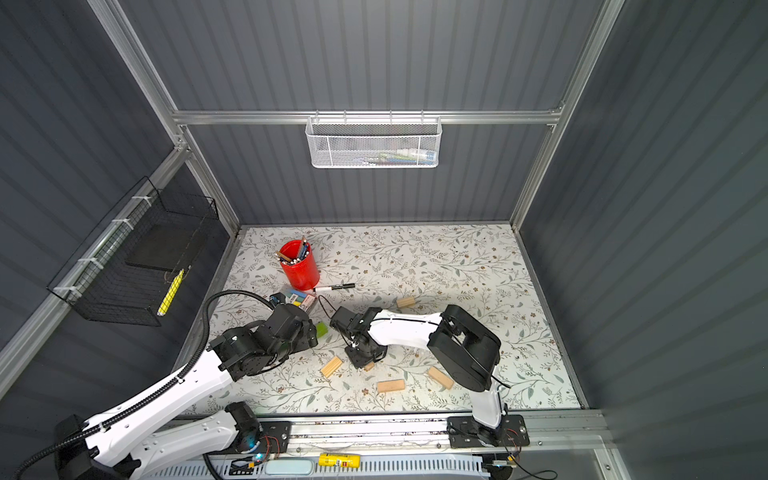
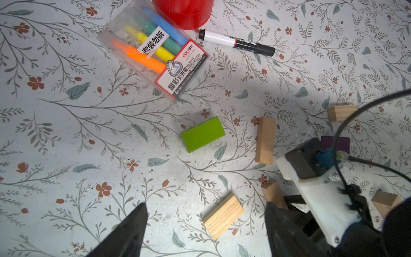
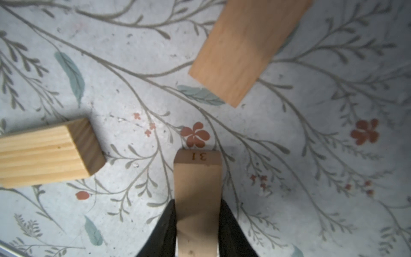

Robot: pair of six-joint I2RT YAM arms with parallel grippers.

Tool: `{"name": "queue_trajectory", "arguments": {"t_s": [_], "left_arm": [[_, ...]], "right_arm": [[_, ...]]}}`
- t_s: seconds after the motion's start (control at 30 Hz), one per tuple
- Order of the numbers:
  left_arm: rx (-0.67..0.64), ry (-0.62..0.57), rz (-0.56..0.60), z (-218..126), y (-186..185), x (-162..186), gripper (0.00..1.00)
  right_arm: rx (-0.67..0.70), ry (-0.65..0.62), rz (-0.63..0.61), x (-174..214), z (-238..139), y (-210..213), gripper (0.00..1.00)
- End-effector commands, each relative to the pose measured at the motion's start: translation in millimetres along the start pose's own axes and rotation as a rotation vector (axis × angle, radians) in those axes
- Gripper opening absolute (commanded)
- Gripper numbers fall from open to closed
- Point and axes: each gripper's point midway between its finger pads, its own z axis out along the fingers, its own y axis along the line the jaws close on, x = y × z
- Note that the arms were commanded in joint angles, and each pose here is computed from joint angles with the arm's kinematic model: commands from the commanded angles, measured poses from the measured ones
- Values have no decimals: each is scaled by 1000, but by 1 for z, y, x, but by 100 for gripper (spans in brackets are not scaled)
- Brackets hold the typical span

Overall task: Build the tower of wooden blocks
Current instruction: 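Grasp a second wooden block at its end with the right gripper, then stand the second block upright beside the first block with right gripper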

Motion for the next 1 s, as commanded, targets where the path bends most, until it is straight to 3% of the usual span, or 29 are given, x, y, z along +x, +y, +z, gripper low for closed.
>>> {"name": "queue_trajectory", "arguments": {"t_s": [0.0,0.47,0.97], "left_arm": [[-14,3,8,2,2,2,83],[46,3,5,16,-23,-2,84],[46,-10,-2,30,-33,-8,85]], "right_arm": [[13,23,81,13,-2,-14,27],[0,-45,369,-17,-13,-59,21],[-39,-85,491,-74,-5,-62,21]]}}
